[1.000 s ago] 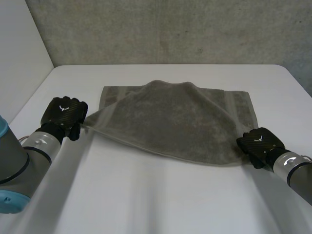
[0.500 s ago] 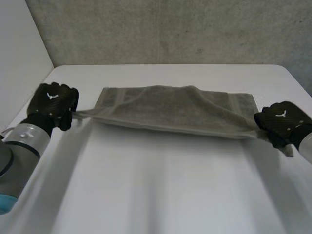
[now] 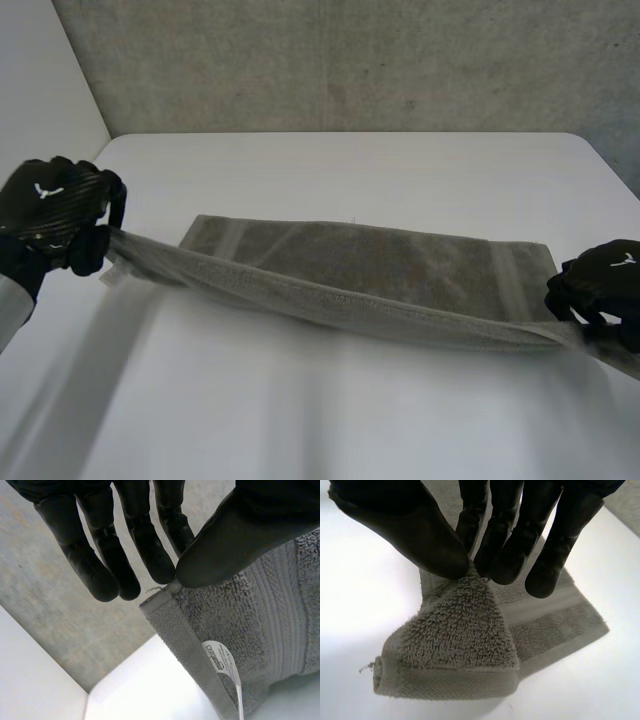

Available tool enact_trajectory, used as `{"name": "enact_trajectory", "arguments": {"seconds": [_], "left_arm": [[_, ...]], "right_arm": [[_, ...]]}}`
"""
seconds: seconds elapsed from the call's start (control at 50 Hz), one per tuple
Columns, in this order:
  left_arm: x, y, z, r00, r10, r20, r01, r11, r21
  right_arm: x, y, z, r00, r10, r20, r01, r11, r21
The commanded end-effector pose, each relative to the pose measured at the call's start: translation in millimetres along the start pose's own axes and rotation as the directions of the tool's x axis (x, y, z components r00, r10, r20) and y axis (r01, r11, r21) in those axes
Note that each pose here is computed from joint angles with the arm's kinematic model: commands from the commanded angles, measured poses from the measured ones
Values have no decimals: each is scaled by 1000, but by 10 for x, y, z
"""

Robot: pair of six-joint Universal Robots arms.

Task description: Fold the towel.

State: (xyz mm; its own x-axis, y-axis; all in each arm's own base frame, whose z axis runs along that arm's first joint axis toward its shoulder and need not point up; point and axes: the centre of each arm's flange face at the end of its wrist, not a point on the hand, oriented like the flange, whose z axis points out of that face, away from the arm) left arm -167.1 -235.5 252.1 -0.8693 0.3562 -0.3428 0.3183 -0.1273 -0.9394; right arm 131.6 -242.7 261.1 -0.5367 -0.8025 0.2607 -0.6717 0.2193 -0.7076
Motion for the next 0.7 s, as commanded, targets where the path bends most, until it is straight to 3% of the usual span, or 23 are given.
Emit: {"name": "enact_trajectory", "arguments": {"seconds": [0.02, 0.18, 0.34, 0.5, 0.7], "left_arm": [[149, 278, 421, 996, -40, -85, 34, 996, -77], [386, 556, 949, 997, -32, -66, 22, 988, -154], [545, 779, 1545, 1000, -5, -10, 3, 989, -146], [574, 904, 1836, 998, 10, 65, -1, 991, -131], [594, 1046, 2040, 993, 16, 119, -4, 995, -96]], "right_arm": [[131, 67, 441, 994, 68, 88, -68, 998, -7], [363, 82, 1007, 995, 88, 56, -87, 996, -32], [493, -29, 1606, 994, 5, -110, 4, 997, 79], [566, -179, 1900, 949, -82, -303, 144, 971, 189], [607, -231, 2119, 912, -121, -393, 236, 937, 259]]}}
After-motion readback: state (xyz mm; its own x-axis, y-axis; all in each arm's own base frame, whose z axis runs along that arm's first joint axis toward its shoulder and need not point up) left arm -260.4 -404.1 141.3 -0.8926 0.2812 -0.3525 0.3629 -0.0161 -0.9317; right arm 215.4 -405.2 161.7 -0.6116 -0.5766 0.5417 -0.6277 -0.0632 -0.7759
